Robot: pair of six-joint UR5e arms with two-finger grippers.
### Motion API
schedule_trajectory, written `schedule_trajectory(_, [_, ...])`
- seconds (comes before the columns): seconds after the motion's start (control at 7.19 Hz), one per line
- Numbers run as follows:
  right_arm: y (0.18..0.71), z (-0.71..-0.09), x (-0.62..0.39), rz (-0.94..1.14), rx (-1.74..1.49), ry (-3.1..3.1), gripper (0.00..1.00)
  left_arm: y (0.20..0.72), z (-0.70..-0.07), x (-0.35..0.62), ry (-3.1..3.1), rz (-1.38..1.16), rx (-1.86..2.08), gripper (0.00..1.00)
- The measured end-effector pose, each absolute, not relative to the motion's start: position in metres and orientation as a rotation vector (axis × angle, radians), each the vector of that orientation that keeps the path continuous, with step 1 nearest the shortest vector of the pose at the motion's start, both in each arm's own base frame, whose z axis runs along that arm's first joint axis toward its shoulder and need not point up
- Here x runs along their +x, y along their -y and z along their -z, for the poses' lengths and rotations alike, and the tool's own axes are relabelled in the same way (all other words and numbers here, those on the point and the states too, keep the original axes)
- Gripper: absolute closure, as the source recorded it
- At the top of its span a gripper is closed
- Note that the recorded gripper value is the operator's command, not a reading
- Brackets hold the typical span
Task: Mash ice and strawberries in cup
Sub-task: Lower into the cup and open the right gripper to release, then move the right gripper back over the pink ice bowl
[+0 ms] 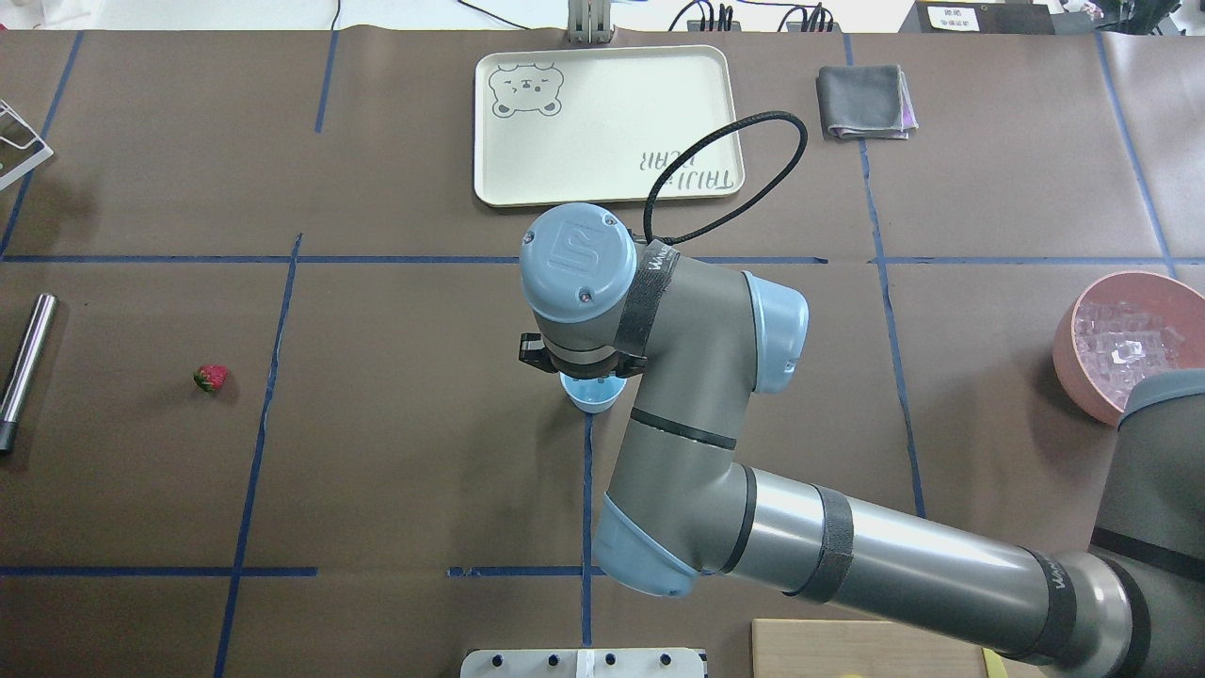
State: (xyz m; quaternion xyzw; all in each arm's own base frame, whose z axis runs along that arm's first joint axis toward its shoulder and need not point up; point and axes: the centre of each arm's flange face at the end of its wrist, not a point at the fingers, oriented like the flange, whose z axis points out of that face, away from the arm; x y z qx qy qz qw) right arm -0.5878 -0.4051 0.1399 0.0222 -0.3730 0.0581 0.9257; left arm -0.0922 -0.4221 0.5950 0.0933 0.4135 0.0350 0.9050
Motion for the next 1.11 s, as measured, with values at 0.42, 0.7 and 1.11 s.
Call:
schedule_trajectory(0.42, [0.403,-0.132,-0.580,-0.123,0.050,0.783,0.01,0.422,-0.595,-0.092,-0.855,-0.071,0.192,0.00])
schedule_trajectory(0.7, [0.406,-0.129,-0.572,-0.131,0.056,0.791,0.01,0.423,-0.595,-0.092,-0.855,-0.072,0.194,0.00])
schedule_trajectory(1.11, [0.417,-0.129,-0.475,-0.166,0.109,0.807,0.01,0.423,-0.595,-0.092,-0.854,-0.072,0.193,0.00])
